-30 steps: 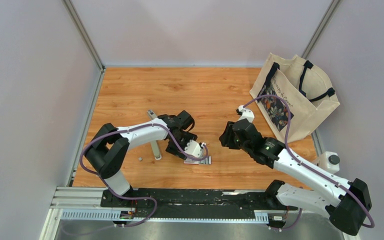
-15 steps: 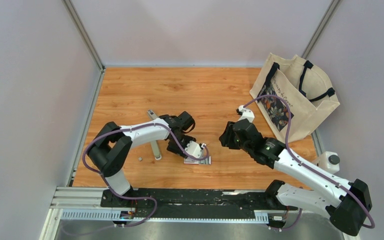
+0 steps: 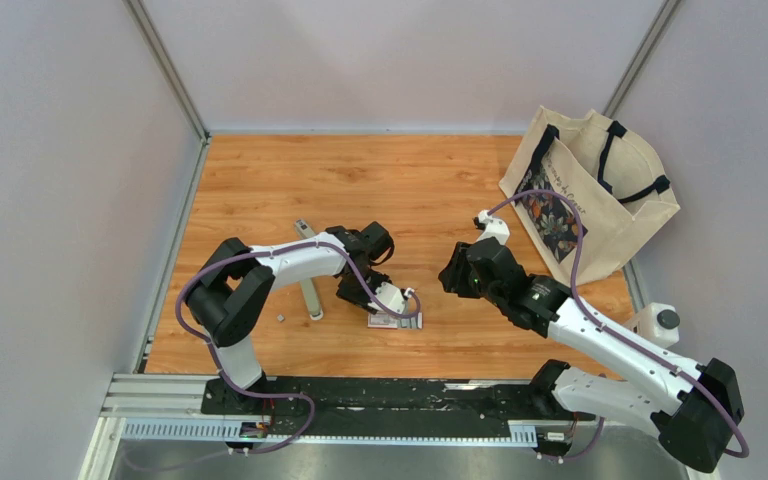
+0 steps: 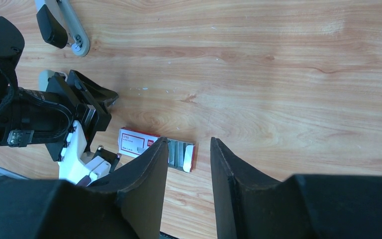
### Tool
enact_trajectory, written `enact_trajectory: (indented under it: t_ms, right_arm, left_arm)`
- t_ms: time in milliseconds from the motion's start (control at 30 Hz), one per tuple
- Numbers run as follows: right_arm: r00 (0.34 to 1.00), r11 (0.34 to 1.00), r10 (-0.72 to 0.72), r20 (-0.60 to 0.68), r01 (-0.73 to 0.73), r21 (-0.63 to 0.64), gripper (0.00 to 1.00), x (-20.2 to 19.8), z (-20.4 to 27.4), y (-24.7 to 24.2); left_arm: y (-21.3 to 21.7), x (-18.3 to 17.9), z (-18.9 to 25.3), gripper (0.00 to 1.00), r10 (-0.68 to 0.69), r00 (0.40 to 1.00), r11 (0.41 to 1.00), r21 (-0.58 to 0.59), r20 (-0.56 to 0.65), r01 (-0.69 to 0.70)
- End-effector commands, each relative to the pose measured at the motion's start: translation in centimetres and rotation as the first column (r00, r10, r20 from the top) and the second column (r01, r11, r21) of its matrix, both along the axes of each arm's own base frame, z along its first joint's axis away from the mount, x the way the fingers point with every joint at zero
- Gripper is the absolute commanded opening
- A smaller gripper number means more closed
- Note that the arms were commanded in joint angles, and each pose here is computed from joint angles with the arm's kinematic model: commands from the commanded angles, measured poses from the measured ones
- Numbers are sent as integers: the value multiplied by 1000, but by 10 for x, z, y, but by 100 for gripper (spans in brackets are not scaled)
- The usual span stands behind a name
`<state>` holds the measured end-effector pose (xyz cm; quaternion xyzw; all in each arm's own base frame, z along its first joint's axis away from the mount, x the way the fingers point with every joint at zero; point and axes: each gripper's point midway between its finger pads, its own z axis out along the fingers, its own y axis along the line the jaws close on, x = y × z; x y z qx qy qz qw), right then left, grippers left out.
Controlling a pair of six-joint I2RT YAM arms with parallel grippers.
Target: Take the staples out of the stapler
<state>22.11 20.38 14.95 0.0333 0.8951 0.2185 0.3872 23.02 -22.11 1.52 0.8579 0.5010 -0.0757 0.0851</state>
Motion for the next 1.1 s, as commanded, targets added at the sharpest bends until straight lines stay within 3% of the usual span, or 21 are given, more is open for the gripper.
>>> enact_trajectory:
  t_ms: [0, 333, 500, 600, 767, 867, 900, 1000, 1067]
  right_arm:
    - [999, 1000, 1, 36, -2, 27, 39, 5, 8, 3]
    - [999, 999, -1, 38, 0, 33, 39, 5, 10, 1]
    - [999, 1000, -6, 46, 5, 30, 39, 5, 13, -2]
    - [999, 1000, -8, 54, 7, 23, 39, 6, 16, -4]
    - [997, 1000, -16, 76, 15, 15, 42, 7, 22, -9]
    - [996, 999, 10, 91, -13, 37, 44, 6, 27, -4]
    - [995, 999, 21, 93, -25, 45, 45, 5, 28, -2]
    - [984, 986, 104, 146, -121, 113, 48, -1, 46, 13]
    - [962, 959, 180, 207, -218, 181, 52, -7, 71, 28]
  left_arm:
    - [-3, 1, 1, 40, -30, 999, 1000, 1, -19, 30]
    - [6, -4, -3, 15, -2, 1000, 999, 34, -24, 3]
    - [5, 4, 1, 6, 33, 999, 999, 33, 11, -33]
    - [-3, 10, 19, 6, 87, 996, 996, -1, 18, -87]
    - [-39, 25, 96, 6, 251, 968, 944, -219, -17, -248]
    - [-59, 23, 164, 6, 352, 918, 832, -388, -184, -397]
    - [-59, 33, 191, 6, 429, 863, 744, -437, -267, -505]
    - [-64, 32, 245, 6, 419, 749, 554, -509, -513, -659]
    - [-60, 30, 274, 6, 358, 691, 459, -526, -628, -716]
